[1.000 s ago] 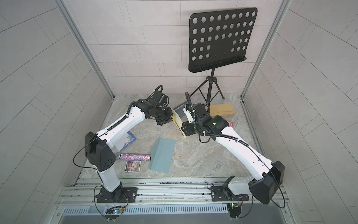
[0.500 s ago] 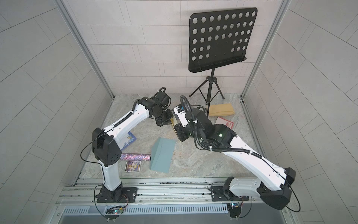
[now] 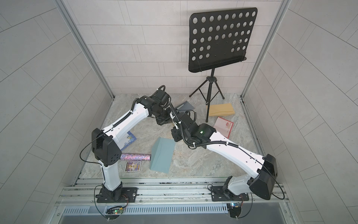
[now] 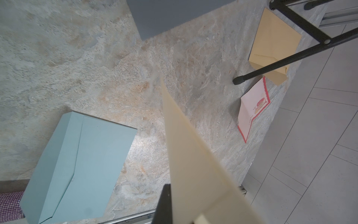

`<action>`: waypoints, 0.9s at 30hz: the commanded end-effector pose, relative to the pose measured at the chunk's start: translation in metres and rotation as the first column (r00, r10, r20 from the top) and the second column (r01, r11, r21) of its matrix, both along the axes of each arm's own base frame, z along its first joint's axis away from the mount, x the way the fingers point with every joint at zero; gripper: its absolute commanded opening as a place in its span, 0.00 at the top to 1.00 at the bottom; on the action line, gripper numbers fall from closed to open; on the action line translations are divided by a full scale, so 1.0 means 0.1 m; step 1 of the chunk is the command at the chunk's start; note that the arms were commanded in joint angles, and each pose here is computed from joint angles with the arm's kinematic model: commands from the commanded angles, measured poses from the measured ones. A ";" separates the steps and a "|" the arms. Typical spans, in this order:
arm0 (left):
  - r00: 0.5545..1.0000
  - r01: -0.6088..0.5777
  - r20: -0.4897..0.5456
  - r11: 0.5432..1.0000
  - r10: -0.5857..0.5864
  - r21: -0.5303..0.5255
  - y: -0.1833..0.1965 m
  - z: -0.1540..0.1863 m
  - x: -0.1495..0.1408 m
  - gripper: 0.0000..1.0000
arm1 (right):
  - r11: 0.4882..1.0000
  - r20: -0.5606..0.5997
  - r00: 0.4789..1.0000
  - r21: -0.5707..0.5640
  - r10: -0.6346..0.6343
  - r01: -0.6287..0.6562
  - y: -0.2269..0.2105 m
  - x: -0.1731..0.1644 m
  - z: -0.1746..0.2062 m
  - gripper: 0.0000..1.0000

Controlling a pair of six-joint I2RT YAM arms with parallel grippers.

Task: Take the letter paper out of the envelope
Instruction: Take out the letter paper from the envelope.

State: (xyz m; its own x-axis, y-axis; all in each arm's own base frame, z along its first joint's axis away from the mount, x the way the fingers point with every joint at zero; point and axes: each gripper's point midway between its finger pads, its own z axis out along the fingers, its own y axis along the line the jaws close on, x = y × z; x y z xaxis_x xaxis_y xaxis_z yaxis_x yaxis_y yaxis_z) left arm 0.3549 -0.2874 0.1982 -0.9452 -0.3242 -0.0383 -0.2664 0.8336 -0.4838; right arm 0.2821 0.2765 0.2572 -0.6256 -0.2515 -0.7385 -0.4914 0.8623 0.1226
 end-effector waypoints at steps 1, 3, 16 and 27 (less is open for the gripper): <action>1.000 0.000 0.014 0.999 0.000 -0.036 0.00 0.23 -0.06 1.00 | 0.998 0.036 0.998 -0.044 -0.043 0.045 -0.09 0.13 -0.02 0.82; 1.000 0.001 0.013 0.999 0.000 -0.050 -0.02 0.26 -0.07 1.00 | 0.996 0.036 0.998 -0.064 -0.053 0.055 -0.11 0.15 -0.06 0.82; 1.000 0.006 0.012 0.995 -0.005 -0.095 -0.04 0.42 -0.17 1.00 | 0.988 0.055 0.993 -0.107 -0.103 0.108 -0.24 0.33 -0.15 0.77; 1.000 0.026 0.007 0.994 -0.026 -0.103 -0.12 0.42 -0.25 1.00 | 0.988 0.059 0.990 -0.084 -0.125 0.129 -0.30 0.45 -0.12 0.72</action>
